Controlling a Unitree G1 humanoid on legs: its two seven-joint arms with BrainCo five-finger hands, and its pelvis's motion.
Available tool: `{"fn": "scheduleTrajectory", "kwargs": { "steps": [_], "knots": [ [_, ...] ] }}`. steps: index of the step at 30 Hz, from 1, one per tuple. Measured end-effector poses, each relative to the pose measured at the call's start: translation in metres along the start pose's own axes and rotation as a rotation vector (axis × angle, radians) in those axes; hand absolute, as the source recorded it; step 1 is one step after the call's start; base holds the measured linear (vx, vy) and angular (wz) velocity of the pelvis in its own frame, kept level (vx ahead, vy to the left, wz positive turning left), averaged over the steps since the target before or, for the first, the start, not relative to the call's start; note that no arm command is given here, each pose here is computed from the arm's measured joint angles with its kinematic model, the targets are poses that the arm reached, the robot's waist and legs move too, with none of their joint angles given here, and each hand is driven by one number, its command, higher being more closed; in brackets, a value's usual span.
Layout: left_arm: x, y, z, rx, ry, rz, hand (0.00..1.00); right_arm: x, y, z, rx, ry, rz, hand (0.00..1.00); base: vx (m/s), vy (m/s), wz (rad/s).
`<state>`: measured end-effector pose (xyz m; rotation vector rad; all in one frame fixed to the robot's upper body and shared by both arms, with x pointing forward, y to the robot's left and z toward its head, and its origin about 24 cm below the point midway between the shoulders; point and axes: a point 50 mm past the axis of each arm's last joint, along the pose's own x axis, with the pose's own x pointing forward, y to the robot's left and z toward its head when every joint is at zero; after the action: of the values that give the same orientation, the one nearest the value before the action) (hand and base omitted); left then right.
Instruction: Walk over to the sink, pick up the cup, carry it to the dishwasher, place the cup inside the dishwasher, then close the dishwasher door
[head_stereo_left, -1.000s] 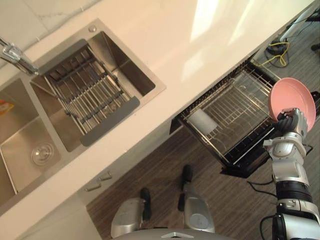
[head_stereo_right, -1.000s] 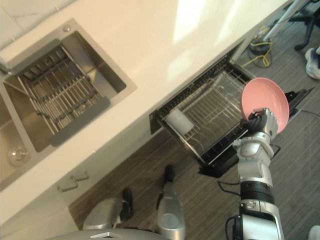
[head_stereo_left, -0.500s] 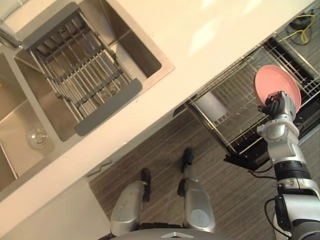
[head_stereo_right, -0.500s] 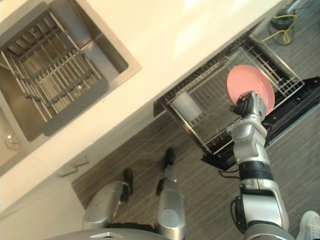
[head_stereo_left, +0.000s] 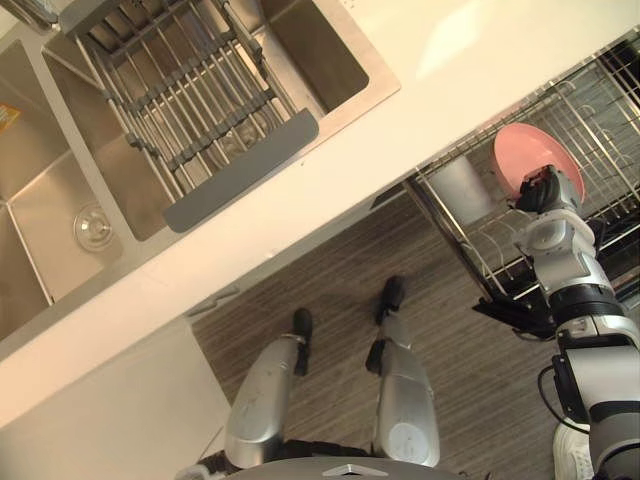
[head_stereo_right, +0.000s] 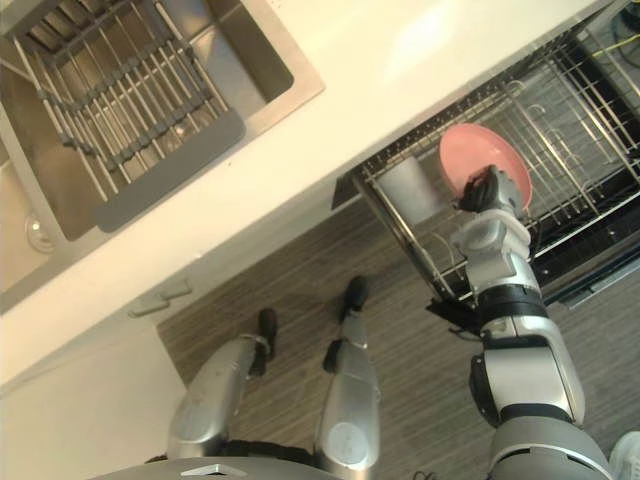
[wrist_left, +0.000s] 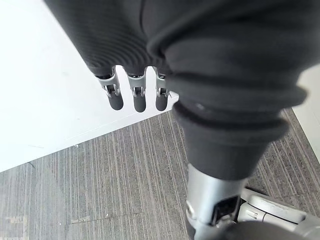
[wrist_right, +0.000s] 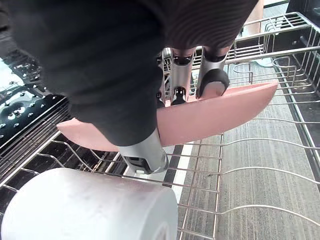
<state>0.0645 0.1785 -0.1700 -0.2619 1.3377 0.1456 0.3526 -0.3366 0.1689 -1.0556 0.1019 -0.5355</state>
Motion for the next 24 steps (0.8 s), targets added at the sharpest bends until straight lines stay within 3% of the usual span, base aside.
{"fn": "scheduleTrajectory", "kwargs": {
  "steps": [8, 9, 18, 24],
  "knots": [
    [0.003, -0.007, 0.018, 0.014, -0.029, -0.026, 0.00, 0.013, -0.027, -0.006, 0.031, 0.127, -0.073, 1.00, -0.03, 0.048, 0.11],
    [0.003, -0.007, 0.018, 0.014, -0.031, -0.030, 0.00, 0.013, -0.028, -0.008, 0.051, 0.152, -0.094, 0.00, 0.01, 0.039, 0.04],
    [0.003, -0.009, 0.028, -0.006, -0.053, -0.035, 0.00, 0.012, -0.034, -0.011, 0.084, 0.186, -0.161, 0.00, 0.01, 0.040, -0.02],
    [0.003, -0.009, 0.033, -0.001, -0.072, -0.035, 0.00, 0.012, -0.027, -0.010, 0.093, 0.171, -0.084, 0.00, 0.00, 0.000, 0.00]
  ]
}}
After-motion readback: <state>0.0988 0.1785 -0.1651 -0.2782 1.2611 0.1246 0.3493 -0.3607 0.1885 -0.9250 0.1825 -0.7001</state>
